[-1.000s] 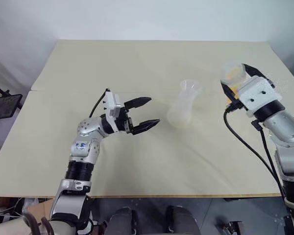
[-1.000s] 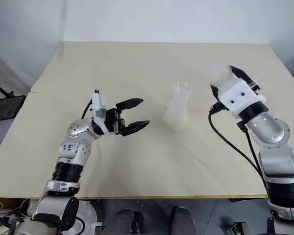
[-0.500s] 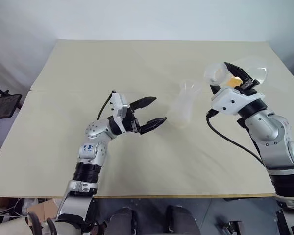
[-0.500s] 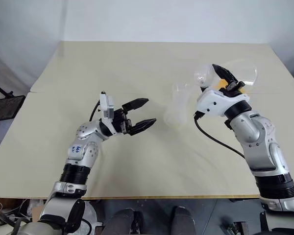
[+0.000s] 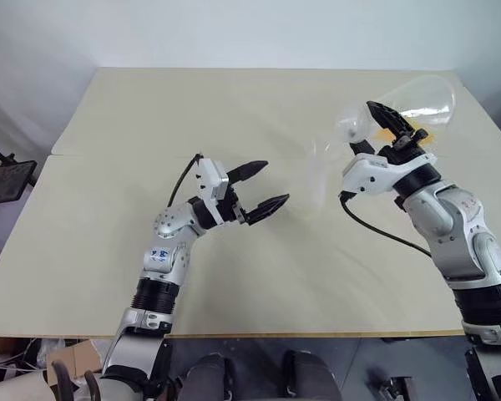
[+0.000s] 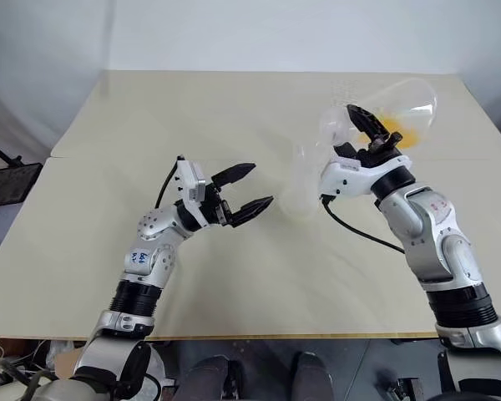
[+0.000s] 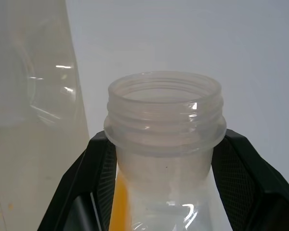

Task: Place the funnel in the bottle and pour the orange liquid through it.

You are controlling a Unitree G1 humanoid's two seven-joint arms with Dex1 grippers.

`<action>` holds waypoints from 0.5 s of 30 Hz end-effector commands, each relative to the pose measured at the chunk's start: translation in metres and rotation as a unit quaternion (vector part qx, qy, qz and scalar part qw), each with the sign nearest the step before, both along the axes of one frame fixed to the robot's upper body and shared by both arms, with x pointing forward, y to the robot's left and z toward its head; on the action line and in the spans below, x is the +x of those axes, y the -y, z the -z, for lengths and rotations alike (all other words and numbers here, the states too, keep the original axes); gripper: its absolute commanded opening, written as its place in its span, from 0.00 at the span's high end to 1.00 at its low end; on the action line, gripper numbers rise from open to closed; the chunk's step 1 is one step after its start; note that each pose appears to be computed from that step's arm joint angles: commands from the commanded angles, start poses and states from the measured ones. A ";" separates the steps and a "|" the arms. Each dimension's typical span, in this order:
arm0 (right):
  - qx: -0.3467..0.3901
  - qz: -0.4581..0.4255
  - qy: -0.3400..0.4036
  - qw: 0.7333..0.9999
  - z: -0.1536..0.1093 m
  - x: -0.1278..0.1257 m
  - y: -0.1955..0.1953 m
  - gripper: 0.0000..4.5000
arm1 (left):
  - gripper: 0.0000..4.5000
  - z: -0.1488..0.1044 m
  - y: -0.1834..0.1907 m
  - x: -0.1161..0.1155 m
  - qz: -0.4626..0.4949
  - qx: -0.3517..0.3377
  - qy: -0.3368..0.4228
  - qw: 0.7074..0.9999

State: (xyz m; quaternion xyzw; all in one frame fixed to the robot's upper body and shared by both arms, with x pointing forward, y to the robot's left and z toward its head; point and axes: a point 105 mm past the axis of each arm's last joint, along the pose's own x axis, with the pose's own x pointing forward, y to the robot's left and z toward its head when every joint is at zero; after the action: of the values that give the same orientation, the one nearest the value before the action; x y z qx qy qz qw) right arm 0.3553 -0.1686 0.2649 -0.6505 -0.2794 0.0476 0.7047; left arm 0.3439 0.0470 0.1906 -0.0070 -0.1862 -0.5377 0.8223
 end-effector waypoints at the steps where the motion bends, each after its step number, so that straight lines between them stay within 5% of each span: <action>1: -0.028 0.000 0.045 0.999 -0.018 -0.005 -0.001 0.46 | 0.00 -0.004 0.004 -0.007 -0.001 -0.001 0.021 1.000; 15: -0.080 0.014 0.075 0.994 -0.022 0.000 -0.003 0.46 | 0.00 -0.003 0.006 -0.010 -0.005 -0.005 0.017 1.000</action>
State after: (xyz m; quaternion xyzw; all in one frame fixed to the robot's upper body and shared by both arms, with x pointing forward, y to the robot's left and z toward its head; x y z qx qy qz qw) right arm 0.3594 -0.1647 0.2688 -0.7091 -0.2939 0.0333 0.6401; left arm 0.3402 0.0452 0.1827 -0.0052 -0.1784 -0.5296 0.8292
